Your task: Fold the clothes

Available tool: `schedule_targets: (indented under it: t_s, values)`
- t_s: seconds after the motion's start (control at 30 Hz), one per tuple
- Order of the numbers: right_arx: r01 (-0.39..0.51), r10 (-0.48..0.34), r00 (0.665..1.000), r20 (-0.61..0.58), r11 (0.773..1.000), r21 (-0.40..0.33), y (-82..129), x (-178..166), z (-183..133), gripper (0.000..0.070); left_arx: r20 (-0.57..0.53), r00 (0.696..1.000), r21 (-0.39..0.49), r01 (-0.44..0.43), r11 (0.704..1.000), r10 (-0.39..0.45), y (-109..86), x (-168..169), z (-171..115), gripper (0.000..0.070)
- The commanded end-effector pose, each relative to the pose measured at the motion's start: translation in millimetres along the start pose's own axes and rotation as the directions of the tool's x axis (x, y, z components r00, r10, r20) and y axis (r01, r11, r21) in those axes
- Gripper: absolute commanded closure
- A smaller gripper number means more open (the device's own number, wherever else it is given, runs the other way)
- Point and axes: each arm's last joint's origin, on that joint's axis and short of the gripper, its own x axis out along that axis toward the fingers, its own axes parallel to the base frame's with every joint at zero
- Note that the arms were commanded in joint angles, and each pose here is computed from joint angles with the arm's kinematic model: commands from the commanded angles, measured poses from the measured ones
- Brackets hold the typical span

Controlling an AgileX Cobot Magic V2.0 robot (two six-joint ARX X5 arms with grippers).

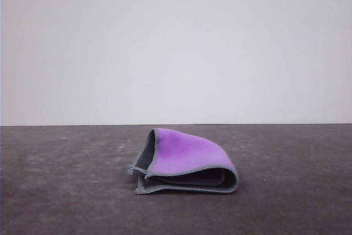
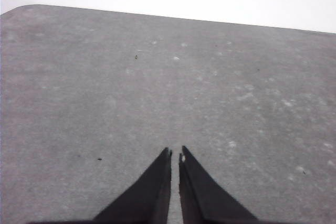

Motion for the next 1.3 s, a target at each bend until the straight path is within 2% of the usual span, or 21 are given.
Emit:
schedule_targets:
  t_s: [0.0, 1.27]
  values:
    - [0.003, -0.003, 1.000, 0.002, 1.000, 0.018, -0.2, 0.4, -0.8, 0.0684, -0.023, 1.000, 0.002, -0.007, 1.000, 0.007, 0.5, 0.5, -3.6, 0.0683]
    - [0.003, -0.003, 1.000, 0.002, 1.000, 0.018, -0.2, 0.4, -0.7, 0.0684, -0.023, 1.000, 0.002, -0.007, 1.000, 0.007, 0.5, 0.5, -3.6, 0.0683]
